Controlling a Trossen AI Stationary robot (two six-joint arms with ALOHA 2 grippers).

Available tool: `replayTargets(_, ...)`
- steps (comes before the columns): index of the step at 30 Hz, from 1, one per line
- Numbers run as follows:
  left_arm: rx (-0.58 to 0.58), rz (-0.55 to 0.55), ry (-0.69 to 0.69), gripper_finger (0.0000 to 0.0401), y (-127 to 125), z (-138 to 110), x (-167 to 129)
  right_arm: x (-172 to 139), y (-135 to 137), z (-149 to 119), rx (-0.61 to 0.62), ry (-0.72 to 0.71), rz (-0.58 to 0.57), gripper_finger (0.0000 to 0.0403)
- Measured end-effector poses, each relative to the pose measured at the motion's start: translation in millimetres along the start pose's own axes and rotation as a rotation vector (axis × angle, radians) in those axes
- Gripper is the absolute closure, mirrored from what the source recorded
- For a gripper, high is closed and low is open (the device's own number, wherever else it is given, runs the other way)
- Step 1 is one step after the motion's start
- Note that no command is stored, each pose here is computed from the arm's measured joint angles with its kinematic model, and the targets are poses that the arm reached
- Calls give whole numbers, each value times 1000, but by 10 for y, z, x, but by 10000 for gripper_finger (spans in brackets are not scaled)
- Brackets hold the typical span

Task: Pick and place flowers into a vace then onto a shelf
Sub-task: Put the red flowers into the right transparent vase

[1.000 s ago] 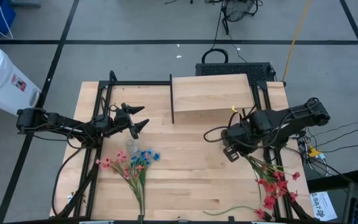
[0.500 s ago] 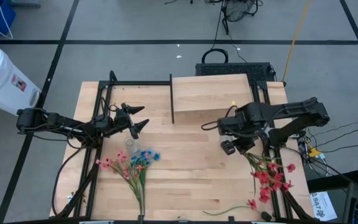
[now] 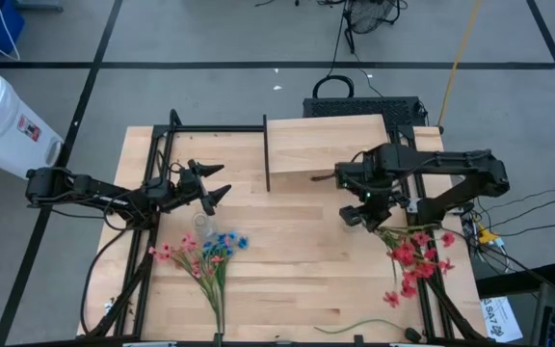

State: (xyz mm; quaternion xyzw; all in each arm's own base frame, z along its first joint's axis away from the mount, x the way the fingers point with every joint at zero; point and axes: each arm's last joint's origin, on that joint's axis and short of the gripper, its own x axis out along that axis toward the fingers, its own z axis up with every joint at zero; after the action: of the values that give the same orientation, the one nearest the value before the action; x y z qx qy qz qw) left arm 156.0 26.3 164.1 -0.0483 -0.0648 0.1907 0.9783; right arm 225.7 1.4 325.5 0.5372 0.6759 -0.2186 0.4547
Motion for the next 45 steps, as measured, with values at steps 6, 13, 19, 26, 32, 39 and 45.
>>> replayTargets(6,0,0,0,36,0,-1,-1,-97,-66,141,-4,-15,40,403)
replayTargets(13,0,0,0,36,0,0,0,-161,-115,228,11,-16,74,397)
replayTargets(19,1,0,1,36,0,-1,0,-171,-109,219,-3,53,124,396)
replayTargets(26,1,-1,1,36,0,-1,0,-171,-103,228,47,80,137,395)
replayTargets(32,1,-1,2,36,0,-2,-1,-175,-106,233,57,78,138,385)
replayTargets(39,1,0,2,36,0,-2,0,-180,-119,255,63,33,114,321)
replayTargets(45,2,0,3,36,0,-4,0,-187,-127,266,67,29,115,265)
